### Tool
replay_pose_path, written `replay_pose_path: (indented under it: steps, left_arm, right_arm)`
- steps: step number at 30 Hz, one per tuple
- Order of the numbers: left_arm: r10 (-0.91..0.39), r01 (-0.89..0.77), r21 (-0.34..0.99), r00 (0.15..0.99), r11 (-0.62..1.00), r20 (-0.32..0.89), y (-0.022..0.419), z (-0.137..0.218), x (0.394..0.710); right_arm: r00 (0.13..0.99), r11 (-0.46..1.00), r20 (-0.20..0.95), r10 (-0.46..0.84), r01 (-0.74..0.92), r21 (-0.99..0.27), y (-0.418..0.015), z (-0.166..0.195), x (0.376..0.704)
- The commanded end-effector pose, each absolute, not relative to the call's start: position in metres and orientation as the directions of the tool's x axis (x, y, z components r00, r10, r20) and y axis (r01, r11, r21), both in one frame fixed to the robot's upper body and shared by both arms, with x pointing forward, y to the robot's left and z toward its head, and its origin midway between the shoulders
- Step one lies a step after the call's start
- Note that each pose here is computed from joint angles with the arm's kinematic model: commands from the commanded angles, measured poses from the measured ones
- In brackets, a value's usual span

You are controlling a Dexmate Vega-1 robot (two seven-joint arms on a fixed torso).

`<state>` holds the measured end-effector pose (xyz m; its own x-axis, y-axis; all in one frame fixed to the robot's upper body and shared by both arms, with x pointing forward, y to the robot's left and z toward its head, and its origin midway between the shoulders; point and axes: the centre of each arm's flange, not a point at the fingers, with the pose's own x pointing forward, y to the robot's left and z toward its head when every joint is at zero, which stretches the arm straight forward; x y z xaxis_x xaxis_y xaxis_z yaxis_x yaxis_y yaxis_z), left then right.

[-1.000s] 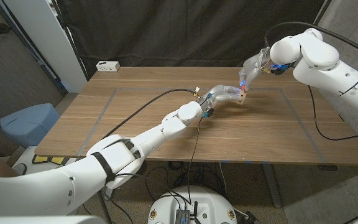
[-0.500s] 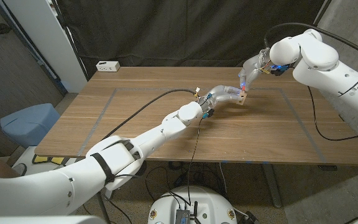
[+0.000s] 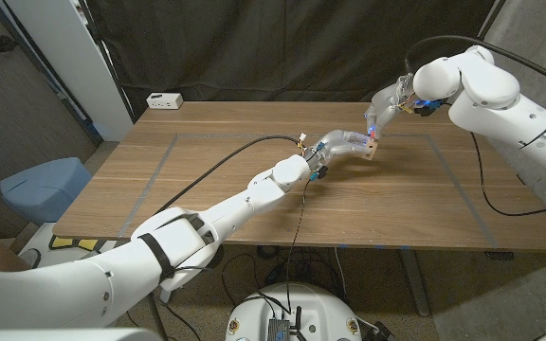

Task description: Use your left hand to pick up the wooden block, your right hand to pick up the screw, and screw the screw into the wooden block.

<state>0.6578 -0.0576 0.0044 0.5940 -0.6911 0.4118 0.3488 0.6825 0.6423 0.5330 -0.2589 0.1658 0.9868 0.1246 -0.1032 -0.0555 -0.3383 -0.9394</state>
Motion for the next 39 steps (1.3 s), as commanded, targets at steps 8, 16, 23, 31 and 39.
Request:
replay_pose_path:
  steps: [8,16,23,31,39]
  left_arm:
    - [-0.692,0.349,0.643,0.594,0.681,0.411,-0.0580,0.0042,0.6567]
    - [-0.694,0.352,0.644,0.593,0.679,0.408,-0.0585,0.0037,0.6570]
    - [-0.696,0.352,0.646,0.592,0.677,0.407,-0.0589,0.0027,0.6561]
    - [-0.696,0.351,0.648,0.592,0.676,0.405,-0.0588,0.0022,0.6546]
    - [-0.698,0.353,0.649,0.591,0.674,0.404,-0.0593,0.0015,0.6534]
  right_arm:
    - [0.986,-0.320,-0.100,0.136,-0.051,-0.946,-0.2616,0.1648,0.5334]
    - [0.985,-0.306,-0.099,0.140,-0.053,-0.951,-0.2639,0.1629,0.5347]
    - [0.986,-0.298,-0.096,0.136,-0.051,-0.953,-0.2656,0.1612,0.5333]
    - [0.987,-0.289,-0.091,0.131,-0.050,-0.956,-0.2672,0.1583,0.5317]
    - [0.987,-0.283,-0.092,0.129,-0.052,-0.958,-0.2676,0.1572,0.5306]
